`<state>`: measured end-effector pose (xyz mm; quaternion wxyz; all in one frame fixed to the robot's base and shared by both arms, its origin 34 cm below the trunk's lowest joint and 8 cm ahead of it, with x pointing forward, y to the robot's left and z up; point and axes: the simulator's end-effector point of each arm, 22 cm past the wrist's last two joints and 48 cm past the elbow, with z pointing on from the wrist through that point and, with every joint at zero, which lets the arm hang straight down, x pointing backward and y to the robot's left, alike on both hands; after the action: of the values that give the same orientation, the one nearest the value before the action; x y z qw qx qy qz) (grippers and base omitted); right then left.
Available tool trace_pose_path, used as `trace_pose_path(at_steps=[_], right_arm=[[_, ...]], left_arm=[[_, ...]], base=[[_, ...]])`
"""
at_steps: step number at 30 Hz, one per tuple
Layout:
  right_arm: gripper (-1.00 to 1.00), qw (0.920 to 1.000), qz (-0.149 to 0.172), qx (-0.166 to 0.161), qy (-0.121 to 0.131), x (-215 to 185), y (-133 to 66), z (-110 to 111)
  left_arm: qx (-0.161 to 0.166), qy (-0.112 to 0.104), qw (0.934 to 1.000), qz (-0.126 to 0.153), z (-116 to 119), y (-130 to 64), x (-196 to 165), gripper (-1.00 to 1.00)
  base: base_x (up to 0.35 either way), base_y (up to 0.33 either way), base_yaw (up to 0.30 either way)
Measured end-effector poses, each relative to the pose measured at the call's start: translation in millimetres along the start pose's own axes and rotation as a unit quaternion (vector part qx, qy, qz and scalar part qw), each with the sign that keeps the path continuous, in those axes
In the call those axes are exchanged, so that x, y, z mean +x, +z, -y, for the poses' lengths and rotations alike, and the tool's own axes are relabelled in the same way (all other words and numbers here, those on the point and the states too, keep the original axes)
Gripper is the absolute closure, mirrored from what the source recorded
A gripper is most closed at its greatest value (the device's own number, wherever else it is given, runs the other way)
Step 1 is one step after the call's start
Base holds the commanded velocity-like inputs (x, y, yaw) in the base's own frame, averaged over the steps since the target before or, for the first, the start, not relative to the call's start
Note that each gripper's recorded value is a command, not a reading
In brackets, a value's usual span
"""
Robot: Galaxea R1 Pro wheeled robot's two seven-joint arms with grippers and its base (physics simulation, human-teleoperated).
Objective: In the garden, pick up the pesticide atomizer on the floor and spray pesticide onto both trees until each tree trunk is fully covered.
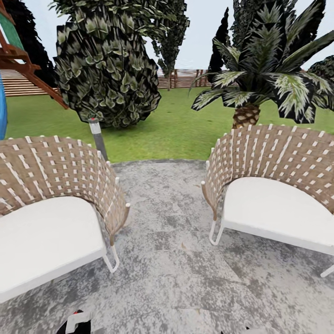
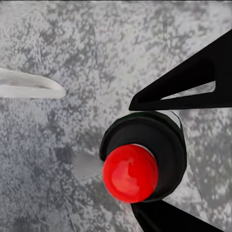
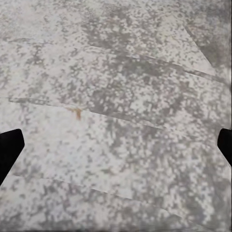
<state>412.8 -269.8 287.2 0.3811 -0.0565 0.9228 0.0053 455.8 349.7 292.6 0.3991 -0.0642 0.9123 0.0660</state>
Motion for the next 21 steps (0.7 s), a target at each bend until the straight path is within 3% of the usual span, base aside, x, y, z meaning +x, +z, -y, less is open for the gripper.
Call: trace_pose_path(at_steps=[21], right_arm=[[-1.00, 1.0000, 0.000, 0.000, 0.000, 0.2, 0.0, -0.1]], left_arm=[[0.000, 0.000, 1.0000, 0.000, 0.0, 0.0, 0.0, 1.00]], base=[[0.000, 0.000, -0.265]])
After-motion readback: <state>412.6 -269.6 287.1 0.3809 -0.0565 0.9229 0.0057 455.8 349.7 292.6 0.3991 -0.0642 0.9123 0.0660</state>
